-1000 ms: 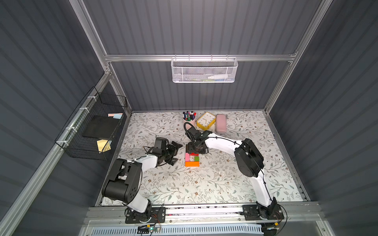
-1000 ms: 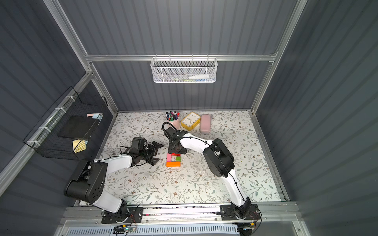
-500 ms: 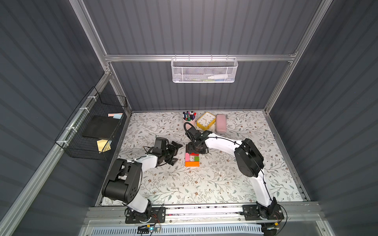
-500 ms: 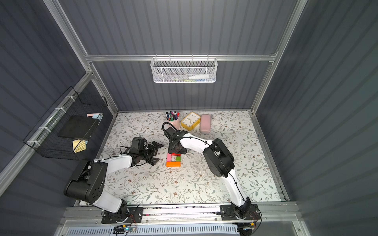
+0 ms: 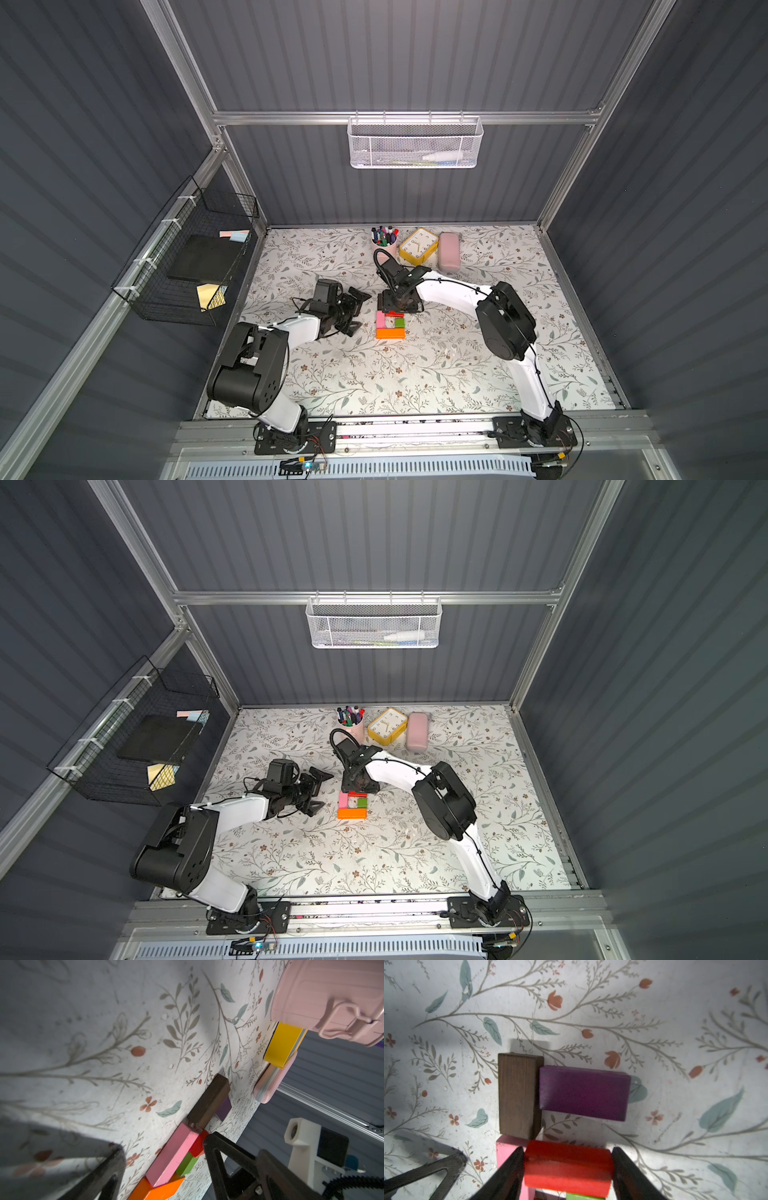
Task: Assemble the number 6 with building blocks
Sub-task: Assemble the building block at the center of the board.
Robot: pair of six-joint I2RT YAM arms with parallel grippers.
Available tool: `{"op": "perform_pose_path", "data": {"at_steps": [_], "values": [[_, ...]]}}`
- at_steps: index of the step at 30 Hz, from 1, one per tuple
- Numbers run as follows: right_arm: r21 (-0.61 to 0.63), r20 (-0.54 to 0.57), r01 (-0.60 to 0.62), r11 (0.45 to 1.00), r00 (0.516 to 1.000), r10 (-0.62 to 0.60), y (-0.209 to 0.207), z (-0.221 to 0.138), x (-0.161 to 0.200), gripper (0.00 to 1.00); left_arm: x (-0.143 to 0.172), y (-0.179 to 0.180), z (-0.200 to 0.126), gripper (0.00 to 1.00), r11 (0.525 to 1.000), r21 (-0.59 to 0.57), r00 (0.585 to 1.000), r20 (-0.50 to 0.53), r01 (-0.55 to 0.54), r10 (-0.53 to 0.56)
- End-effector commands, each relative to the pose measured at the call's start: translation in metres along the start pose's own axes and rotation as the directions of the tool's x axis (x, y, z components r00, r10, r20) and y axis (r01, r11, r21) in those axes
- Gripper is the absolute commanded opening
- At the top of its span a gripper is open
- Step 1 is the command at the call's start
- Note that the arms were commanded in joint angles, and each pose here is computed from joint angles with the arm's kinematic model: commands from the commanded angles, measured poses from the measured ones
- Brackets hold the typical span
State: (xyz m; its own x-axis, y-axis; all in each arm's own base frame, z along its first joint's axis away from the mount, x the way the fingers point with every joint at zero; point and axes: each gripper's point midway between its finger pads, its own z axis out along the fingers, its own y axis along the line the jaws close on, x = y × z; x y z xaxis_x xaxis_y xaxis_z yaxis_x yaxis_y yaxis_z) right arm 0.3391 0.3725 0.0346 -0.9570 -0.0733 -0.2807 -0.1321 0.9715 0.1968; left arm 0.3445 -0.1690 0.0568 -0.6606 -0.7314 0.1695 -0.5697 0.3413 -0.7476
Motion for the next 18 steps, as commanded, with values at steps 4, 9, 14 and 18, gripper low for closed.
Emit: {"op": "perform_pose_path", "data": {"at_steps": [4,9,14,18], "values": [[0.032,-0.043,0.008,0.999,0.999,-0.007,-0.0083,0.0134,0.0131,0.67,-0.0015,0.0512,0.0048,0.99,0.988,-0.146,0.999,0.014,0.041,-0.039],[0.031,-0.046,0.013,0.999,0.999,-0.012,-0.0085,0.0131,0.0142,0.67,-0.0016,0.0503,0.005,0.99,0.989,-0.144,0.999,0.013,0.04,-0.038],[0.025,-0.051,0.017,1.0,0.999,-0.015,-0.0078,0.0141,0.016,0.67,-0.0016,0.0508,0.005,1.0,0.989,-0.145,0.999,0.013,0.041,-0.039],[0.026,-0.053,0.017,1.0,0.998,-0.016,-0.0082,0.0147,0.0165,0.67,-0.0018,0.0506,0.0054,0.99,0.989,-0.145,0.999,0.013,0.04,-0.039]]}}
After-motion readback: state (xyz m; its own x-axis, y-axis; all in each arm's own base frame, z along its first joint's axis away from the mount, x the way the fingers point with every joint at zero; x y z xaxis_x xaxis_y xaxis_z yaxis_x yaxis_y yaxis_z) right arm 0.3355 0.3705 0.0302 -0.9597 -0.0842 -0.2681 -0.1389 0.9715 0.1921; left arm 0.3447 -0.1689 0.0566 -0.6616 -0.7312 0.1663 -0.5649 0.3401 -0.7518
